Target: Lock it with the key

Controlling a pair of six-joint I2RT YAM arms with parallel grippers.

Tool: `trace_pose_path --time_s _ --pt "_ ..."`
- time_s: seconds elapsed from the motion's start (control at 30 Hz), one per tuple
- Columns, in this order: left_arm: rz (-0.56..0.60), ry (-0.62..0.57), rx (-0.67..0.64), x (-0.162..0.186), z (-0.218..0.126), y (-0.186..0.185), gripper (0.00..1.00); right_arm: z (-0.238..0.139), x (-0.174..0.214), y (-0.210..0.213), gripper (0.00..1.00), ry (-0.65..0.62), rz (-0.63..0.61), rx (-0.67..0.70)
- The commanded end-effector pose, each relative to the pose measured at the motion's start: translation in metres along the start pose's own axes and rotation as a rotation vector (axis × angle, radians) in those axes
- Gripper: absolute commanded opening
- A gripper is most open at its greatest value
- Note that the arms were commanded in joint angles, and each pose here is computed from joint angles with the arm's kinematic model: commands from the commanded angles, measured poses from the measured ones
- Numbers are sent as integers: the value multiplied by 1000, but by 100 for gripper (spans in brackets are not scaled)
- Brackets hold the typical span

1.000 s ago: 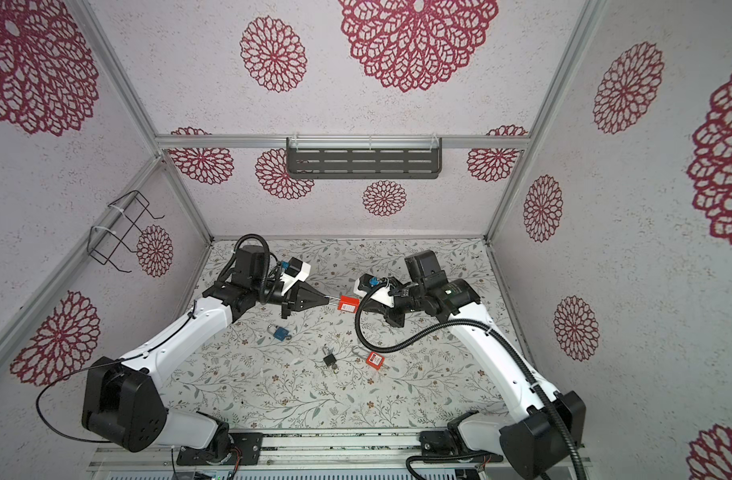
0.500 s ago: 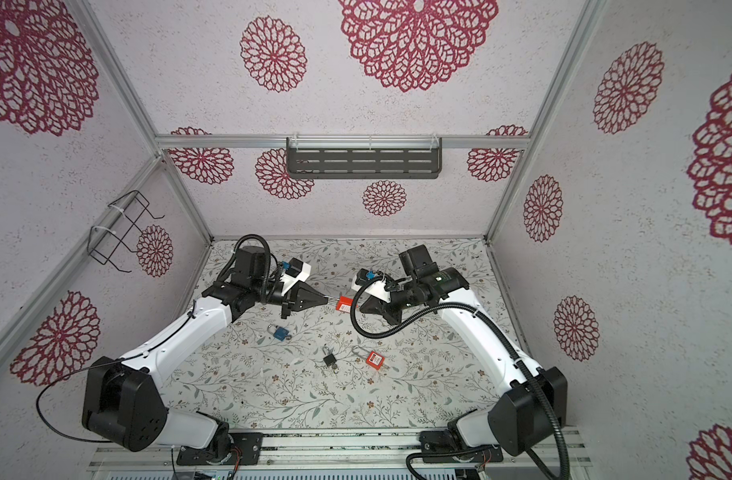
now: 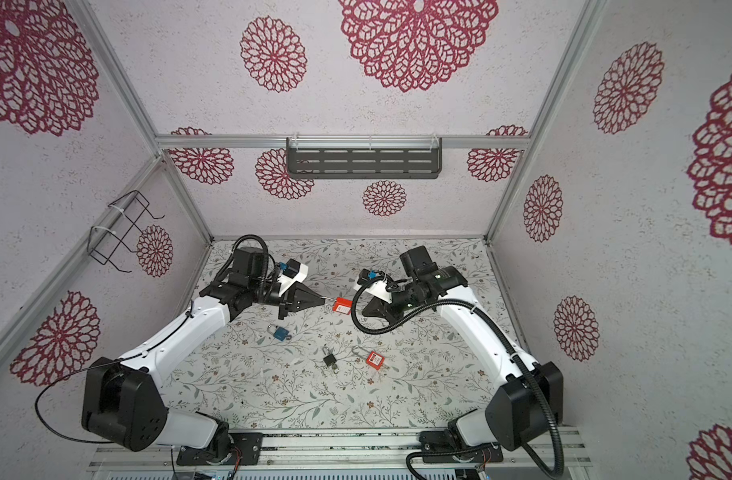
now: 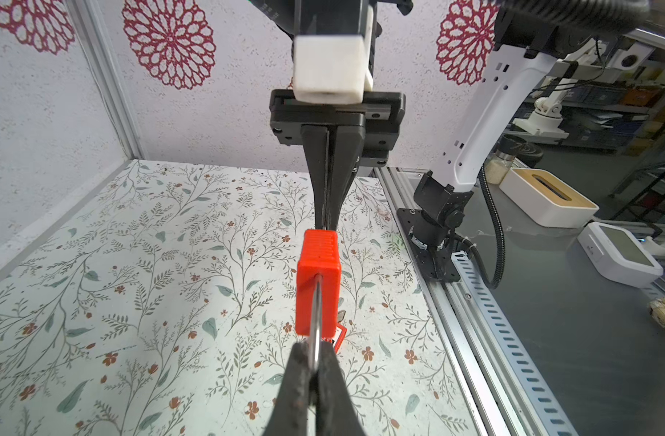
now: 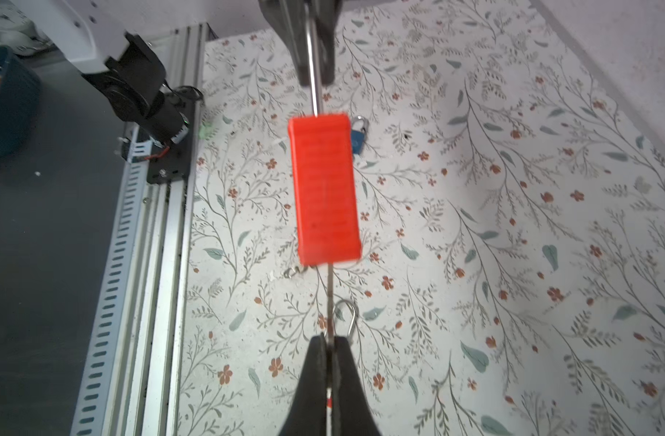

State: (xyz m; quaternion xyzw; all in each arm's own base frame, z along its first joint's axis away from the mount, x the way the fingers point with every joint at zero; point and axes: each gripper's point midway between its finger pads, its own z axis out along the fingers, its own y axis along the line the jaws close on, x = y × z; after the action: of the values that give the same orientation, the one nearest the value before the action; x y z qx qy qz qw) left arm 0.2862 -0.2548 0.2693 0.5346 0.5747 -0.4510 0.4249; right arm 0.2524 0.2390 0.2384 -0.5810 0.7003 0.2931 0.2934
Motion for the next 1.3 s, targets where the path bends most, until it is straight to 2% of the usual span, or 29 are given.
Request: trace_pose_path --time_s 0.0,0.2,0.53,0.87,1.07,1.27 --pt "69 -63 8 -28 -15 -1 0 -12 22 1 0 79 41 60" --pt "54 -51 14 -24 -12 2 0 -17 29 -4 0 109 32 112" --pt "-3 51 -4 -3 -9 18 0 -35 33 -27 0 -52 155 329" --pt "-135 287 57 46 12 37 0 -51 33 -46 0 -342 339 571" --pt "-146 465 68 72 28 45 0 -52 51 -52 0 -305 427 635" --pt "-153 522 89 77 36 50 0 -60 53 -53 0 -356 484 694"
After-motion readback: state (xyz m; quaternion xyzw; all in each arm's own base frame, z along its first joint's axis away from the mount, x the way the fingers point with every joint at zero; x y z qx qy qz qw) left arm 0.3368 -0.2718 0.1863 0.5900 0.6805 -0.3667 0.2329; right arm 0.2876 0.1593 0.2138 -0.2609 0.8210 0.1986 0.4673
